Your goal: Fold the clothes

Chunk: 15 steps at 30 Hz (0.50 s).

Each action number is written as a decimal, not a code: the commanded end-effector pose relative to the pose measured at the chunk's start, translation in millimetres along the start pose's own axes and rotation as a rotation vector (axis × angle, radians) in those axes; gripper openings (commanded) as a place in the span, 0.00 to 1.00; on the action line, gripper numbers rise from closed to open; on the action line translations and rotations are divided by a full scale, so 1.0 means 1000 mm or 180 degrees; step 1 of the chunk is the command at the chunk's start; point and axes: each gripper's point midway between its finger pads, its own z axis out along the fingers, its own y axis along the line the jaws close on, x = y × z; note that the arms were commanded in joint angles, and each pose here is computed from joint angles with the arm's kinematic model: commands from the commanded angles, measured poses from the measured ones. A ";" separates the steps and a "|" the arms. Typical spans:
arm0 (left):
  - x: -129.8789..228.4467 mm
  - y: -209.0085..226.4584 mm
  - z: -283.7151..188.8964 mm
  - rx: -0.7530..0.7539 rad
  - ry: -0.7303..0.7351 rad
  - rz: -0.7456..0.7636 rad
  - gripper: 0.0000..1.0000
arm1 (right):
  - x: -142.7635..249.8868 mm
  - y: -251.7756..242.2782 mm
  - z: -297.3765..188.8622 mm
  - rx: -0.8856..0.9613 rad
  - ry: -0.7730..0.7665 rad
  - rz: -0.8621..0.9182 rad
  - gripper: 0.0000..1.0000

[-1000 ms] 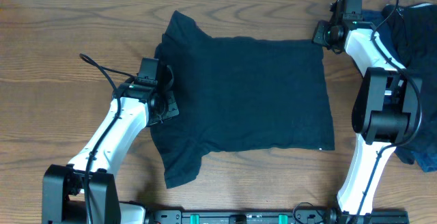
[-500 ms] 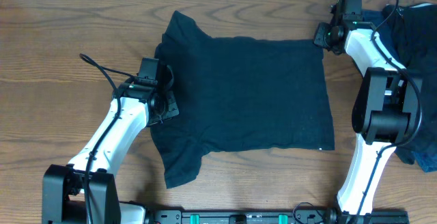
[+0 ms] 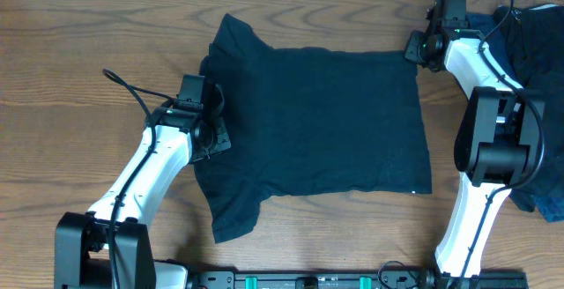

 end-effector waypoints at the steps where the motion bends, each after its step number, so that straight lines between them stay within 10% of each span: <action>1: -0.004 0.001 -0.002 -0.0025 -0.0037 0.0043 0.08 | 0.013 -0.010 0.012 0.0089 0.0114 0.0029 0.22; 15: -0.004 0.001 -0.002 -0.0025 -0.0037 0.0044 0.08 | 0.015 -0.011 0.013 0.0092 0.0120 0.0030 0.22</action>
